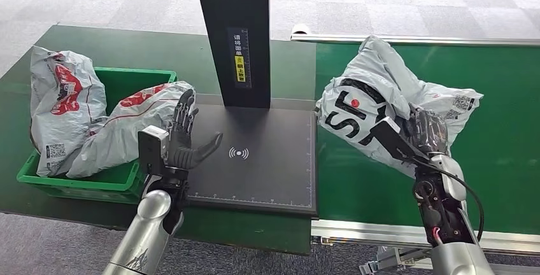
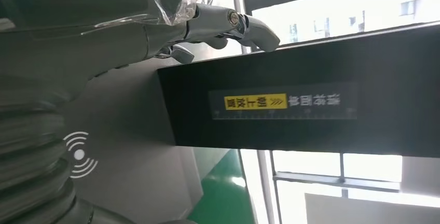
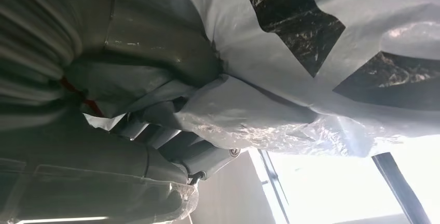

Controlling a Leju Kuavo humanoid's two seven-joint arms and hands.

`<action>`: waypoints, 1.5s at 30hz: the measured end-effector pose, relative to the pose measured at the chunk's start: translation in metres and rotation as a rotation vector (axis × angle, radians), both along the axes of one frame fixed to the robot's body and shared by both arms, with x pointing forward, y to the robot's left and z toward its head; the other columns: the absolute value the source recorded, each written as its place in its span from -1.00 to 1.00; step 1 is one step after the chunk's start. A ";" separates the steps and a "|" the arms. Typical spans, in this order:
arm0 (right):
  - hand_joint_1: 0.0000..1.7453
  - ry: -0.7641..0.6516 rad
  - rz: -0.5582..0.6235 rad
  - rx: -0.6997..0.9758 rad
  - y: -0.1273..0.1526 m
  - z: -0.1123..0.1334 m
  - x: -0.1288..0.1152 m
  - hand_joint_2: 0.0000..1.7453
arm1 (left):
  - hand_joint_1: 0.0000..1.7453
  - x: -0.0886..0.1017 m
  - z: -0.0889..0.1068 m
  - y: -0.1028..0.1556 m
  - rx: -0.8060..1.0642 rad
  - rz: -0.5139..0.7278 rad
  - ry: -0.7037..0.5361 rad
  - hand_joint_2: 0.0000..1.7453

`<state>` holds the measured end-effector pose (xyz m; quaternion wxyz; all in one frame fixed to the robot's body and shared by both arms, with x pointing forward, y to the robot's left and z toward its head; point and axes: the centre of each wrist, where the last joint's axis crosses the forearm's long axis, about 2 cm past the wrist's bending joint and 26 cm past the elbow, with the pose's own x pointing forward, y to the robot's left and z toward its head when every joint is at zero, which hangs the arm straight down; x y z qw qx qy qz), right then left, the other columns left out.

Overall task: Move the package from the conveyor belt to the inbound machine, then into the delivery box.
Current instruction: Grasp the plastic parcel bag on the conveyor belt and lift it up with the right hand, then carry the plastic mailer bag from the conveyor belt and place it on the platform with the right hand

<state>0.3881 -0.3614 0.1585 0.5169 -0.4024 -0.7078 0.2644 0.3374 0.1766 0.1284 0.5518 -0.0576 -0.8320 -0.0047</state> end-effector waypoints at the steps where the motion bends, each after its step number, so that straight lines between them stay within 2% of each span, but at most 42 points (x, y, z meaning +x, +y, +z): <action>1: 1.00 -0.063 0.004 0.013 0.002 0.004 -0.002 1.00 | -1.00 0.000 0.001 0.000 -0.010 0.010 -0.015 1.00; 8: 1.00 -0.446 0.019 0.066 0.015 0.019 -0.024 1.00 | -1.00 -0.002 0.011 0.001 -0.065 0.131 -0.144 1.00; 14: 1.00 -0.542 0.161 -0.053 0.041 0.026 -0.033 1.00 | -1.00 -0.001 0.020 0.001 -0.126 0.199 -0.204 1.00; 19: 1.00 -0.513 0.321 -0.181 0.075 0.024 -0.029 1.00 | -1.00 0.001 0.023 0.002 -0.156 0.224 -0.219 1.00; 23: 1.00 -0.442 0.468 -0.261 0.101 0.020 -0.017 1.00 | -1.00 0.001 0.027 0.003 -0.095 0.288 -0.264 1.00; 28: 1.00 -0.346 0.619 -0.361 0.124 0.009 -0.007 1.00 | -1.00 0.003 0.033 0.000 -0.054 0.307 -0.296 1.00; 39: 1.00 -0.254 0.717 -0.426 0.135 0.000 0.001 1.00 | -1.00 0.007 0.039 -0.002 -0.056 0.309 -0.315 1.00; 45: 1.00 -0.074 0.836 -0.430 0.154 -0.003 0.010 1.00 | -1.00 0.006 0.042 -0.006 -0.066 0.298 -0.321 1.00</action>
